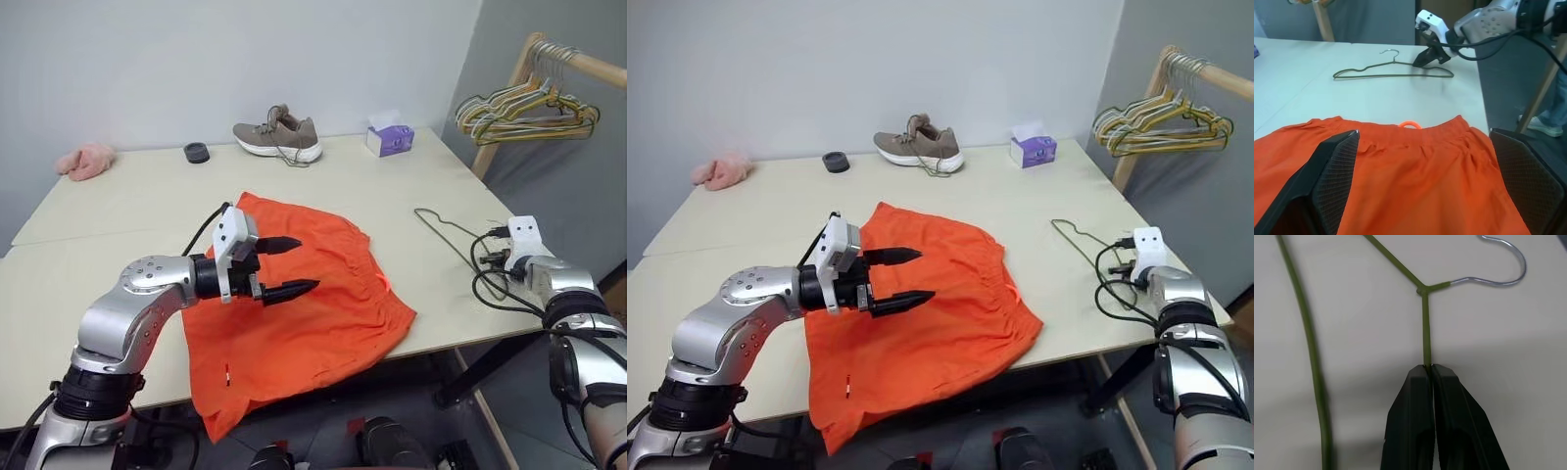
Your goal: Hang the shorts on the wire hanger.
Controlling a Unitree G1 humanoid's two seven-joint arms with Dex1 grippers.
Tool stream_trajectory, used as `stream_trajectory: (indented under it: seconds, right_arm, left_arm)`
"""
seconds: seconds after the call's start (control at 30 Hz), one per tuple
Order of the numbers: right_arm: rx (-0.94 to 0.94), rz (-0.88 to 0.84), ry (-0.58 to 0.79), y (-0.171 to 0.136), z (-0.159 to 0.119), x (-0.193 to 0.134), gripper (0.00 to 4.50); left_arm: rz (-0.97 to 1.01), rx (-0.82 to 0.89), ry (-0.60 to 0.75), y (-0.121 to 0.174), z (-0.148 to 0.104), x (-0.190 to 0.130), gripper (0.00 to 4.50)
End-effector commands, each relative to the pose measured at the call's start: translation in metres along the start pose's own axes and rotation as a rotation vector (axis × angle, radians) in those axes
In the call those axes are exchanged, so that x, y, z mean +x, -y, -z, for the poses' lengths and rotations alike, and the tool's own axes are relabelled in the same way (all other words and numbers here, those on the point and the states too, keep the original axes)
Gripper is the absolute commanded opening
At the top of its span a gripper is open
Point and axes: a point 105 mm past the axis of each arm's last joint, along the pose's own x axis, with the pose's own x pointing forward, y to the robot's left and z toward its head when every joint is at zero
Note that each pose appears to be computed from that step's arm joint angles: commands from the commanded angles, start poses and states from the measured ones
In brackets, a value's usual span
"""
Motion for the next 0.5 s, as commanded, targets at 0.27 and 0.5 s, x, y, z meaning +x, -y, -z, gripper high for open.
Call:
stream_trajectory:
  seconds: [0.27,0.5]
  right_arm:
    - [-0.554,-0.12,0.607,-0.062,-0.125,-0.051,0.04]
    - [-0.963,-0.423,0.85,-0.157,-0.131,-0.093,0.04]
  left_arm:
    - [-0.305,0.033,0.035,-0.066,-0.01,-0.026,4.5]
    - [-0.114,-0.111,0.03,-0.048,-0.011,-0.031,4.5]
